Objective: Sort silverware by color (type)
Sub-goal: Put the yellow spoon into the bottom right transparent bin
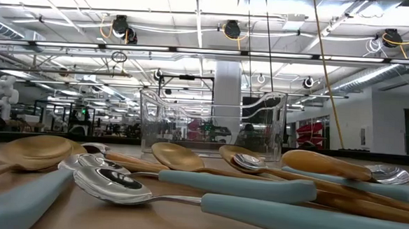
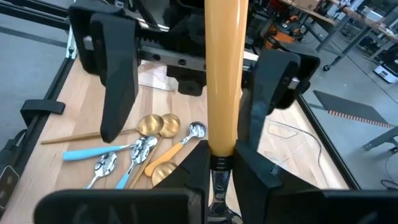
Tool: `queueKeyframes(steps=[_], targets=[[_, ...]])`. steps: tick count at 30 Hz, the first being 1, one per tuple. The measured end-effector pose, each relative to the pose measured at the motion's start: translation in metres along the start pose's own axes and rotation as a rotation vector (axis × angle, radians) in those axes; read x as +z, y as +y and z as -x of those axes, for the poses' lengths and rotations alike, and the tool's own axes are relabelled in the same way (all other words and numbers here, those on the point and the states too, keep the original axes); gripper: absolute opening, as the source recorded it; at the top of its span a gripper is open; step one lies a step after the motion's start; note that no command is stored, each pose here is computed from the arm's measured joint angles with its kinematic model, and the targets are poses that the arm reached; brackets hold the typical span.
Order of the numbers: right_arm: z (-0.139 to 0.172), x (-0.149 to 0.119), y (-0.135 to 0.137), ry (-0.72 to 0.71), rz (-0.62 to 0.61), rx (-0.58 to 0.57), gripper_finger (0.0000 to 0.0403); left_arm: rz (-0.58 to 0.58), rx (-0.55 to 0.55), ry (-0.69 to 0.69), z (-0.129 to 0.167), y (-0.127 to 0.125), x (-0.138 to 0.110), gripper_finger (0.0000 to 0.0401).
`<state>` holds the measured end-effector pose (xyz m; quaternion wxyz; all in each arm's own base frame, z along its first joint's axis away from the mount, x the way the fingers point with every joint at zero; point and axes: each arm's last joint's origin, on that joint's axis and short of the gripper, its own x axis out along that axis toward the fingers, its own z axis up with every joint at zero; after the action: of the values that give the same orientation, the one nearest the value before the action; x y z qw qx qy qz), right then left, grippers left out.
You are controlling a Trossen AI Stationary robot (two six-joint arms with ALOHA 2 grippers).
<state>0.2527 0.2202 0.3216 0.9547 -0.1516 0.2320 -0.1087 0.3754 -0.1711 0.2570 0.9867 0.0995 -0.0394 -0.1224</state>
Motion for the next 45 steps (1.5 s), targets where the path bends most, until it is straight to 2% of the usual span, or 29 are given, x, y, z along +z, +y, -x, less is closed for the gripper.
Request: queueKeyframes(steps=[7, 12, 19, 29, 45], targets=[[0.0, 0.008, 0.002, -0.057, 0.017, 0.016, 0.0043, 0.075, -0.051, -0.029, -0.002, 0.013, -0.001, 0.0356], [0.001, 0.012, 0.003, -0.085, 0.038, 0.024, 0.0043, 0.119, -0.103, -0.043, -0.005, 0.013, -0.005, 0.0355], [-0.001, 0.014, 0.004, -0.097, 0.043, 0.025, 0.0043, 0.089, -0.115, -0.1, -0.003, 0.005, 0.002, 0.0355], [-0.001, 0.018, 0.006, -0.126, 0.04, 0.054, 0.0043, 0.132, -0.17, -0.144, -0.002, 0.003, 0.006, 0.0355], [0.002, 0.02, 0.008, -0.141, 0.029, 0.063, 0.0043, 0.104, -0.155, -0.096, -0.004, 0.012, 0.0, 0.0356]])
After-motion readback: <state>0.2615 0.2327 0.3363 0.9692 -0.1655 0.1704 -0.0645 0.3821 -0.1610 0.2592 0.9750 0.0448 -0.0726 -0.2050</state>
